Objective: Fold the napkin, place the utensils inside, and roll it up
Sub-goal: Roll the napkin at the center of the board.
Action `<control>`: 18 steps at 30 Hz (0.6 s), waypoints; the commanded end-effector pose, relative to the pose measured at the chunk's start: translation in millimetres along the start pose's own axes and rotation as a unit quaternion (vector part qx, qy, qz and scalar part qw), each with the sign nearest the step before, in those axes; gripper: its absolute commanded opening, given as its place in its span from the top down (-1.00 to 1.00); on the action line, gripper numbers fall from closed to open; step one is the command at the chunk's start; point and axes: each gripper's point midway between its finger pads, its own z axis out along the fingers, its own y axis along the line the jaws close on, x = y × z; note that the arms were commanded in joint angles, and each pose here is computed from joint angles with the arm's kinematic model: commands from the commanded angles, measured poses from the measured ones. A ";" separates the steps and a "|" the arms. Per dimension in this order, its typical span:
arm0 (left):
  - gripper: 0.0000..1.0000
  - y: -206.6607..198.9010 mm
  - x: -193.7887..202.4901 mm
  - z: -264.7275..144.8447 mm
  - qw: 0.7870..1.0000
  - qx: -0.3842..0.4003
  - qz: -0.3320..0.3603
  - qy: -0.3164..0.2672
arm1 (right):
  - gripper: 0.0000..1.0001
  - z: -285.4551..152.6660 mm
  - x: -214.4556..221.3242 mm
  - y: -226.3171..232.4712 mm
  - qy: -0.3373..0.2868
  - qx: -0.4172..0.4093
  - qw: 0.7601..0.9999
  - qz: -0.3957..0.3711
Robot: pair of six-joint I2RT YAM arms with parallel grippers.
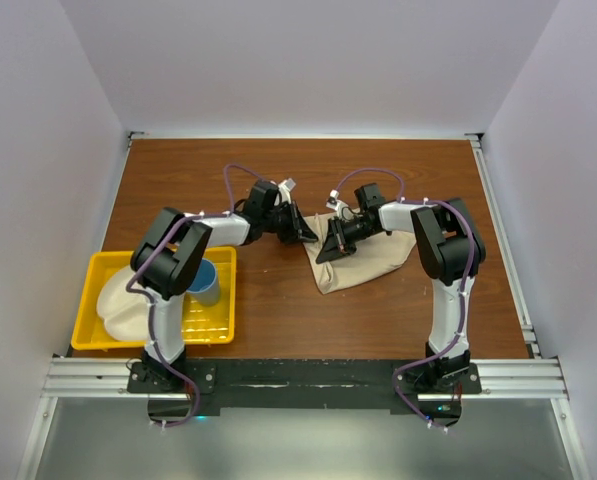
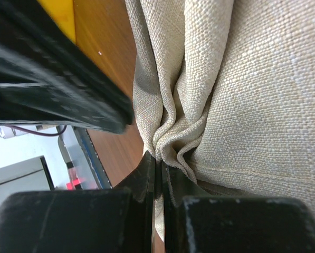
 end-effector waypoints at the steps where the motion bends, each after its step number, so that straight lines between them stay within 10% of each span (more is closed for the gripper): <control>1: 0.98 -6.6 1.0 20.9 0.999 0.048 -0.009 -0.002 | 1.00 4.0 18.9 -40.1 0.023 0.088 0.996 0.003; 6: 1.00 33.6 18.7 39.0 0.999 -0.017 -0.046 0.013 | 1.00 -2.4 20.2 -40.0 0.025 0.111 0.994 0.005; 11: 1.00 80.0 46.7 29.4 0.992 -0.099 -0.070 0.023 | 0.36 -28.4 21.9 -37.1 0.022 0.181 0.983 0.010; 18: 1.00 103.5 63.3 23.3 0.987 -0.133 -0.083 0.027 | 0.00 -62.1 11.3 -2.6 -0.022 0.210 0.977 -0.002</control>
